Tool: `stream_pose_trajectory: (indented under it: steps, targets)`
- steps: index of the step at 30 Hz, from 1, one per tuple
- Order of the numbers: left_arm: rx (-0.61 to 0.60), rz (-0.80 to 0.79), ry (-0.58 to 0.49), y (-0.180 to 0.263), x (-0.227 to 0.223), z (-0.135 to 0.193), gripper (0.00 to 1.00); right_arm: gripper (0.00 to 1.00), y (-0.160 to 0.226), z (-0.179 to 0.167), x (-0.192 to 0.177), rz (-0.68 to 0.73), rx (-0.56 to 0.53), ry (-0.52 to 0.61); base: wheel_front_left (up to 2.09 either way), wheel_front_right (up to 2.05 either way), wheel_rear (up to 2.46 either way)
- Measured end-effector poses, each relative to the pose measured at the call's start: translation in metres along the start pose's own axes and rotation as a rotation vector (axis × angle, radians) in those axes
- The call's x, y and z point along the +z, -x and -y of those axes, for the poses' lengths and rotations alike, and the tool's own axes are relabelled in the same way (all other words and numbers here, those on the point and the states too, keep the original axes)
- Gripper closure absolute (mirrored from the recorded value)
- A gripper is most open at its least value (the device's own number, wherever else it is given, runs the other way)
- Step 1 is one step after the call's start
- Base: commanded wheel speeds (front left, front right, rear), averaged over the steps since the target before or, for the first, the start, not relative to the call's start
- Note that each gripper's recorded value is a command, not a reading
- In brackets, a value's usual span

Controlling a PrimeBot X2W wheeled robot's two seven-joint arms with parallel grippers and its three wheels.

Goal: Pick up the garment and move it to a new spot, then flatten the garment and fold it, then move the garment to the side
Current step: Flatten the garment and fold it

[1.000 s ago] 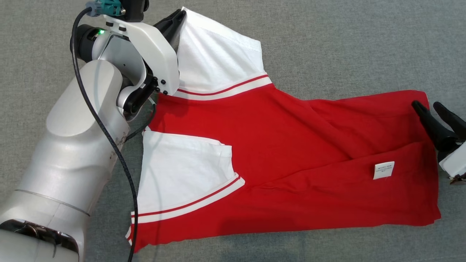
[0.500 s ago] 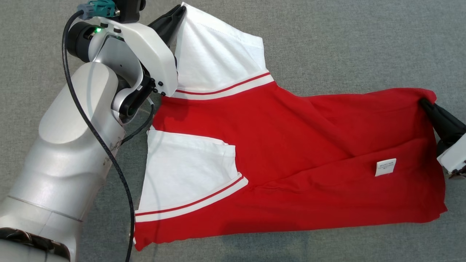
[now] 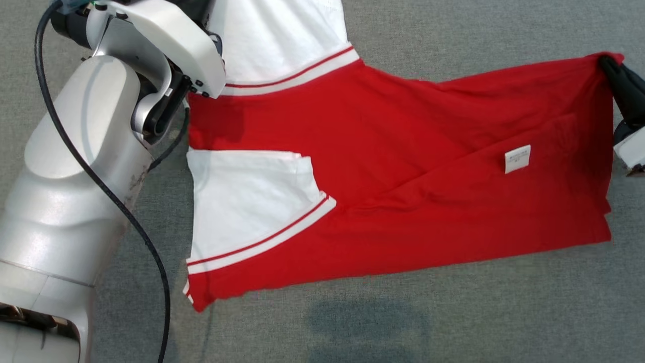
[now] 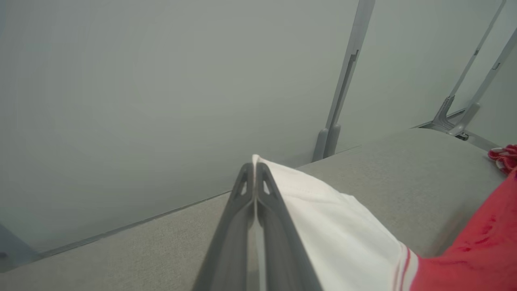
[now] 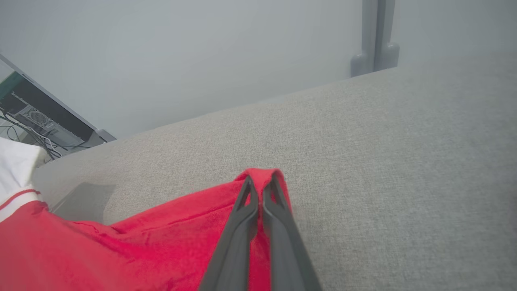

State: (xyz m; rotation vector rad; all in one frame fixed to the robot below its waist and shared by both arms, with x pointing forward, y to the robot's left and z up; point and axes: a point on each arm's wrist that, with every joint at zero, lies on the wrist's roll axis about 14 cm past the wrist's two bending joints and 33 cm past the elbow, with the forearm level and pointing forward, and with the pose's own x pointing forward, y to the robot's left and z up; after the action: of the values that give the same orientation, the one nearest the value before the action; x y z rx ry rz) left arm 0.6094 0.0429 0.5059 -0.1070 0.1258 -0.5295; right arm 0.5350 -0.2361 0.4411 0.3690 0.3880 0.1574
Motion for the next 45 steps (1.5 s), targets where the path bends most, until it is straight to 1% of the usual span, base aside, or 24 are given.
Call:
stream_pose_trajectory:
  steps: [4,8,13,16,21,28,31,37,41,45]
  targets:
    - [0.010,0.051,-0.022,-0.004,0.011,-0.006,1.00,1.00,-0.015,-0.002,0.010,0.025,0.006,0.019,0.00,0.00,0.00]
    - [0.016,0.071,-0.027,-0.004,0.013,-0.011,1.00,1.00,-0.025,-0.006,0.008,0.013,0.022,0.040,0.00,0.00,0.00]
    - [0.005,0.099,-0.022,0.000,0.019,-0.008,1.00,1.00,-0.026,-0.010,0.003,0.004,0.039,0.053,0.00,0.00,0.00]
    - [-0.015,0.109,-0.008,0.008,0.021,-0.002,1.00,1.00,-0.022,-0.012,0.007,0.008,0.051,0.054,0.00,0.00,0.00]
    - [-0.031,0.063,0.010,0.032,0.004,0.004,1.00,1.00,-0.007,-0.006,0.000,-0.017,0.042,0.056,0.00,0.00,0.00]
    - [-0.037,0.014,0.072,0.072,-0.009,0.023,1.00,1.00,0.008,-0.004,-0.013,-0.054,0.044,0.037,0.00,0.00,0.00]
    - [-0.013,-0.016,0.080,0.094,-0.018,0.026,1.00,1.00,0.012,0.000,-0.016,-0.065,0.036,0.041,0.00,0.00,0.00]
    - [0.045,-0.049,0.150,0.132,-0.029,0.029,1.00,1.00,0.015,0.002,-0.031,-0.100,0.033,-0.002,0.00,0.00,0.00]
    - [0.083,-0.073,0.179,0.150,-0.035,0.030,1.00,1.00,0.020,0.010,-0.035,-0.106,0.015,0.004,0.00,0.00,0.00]
    - [0.098,-0.097,0.226,0.162,-0.043,0.039,1.00,1.00,0.023,0.014,-0.037,-0.092,0.003,-0.002,0.00,0.00,0.00]
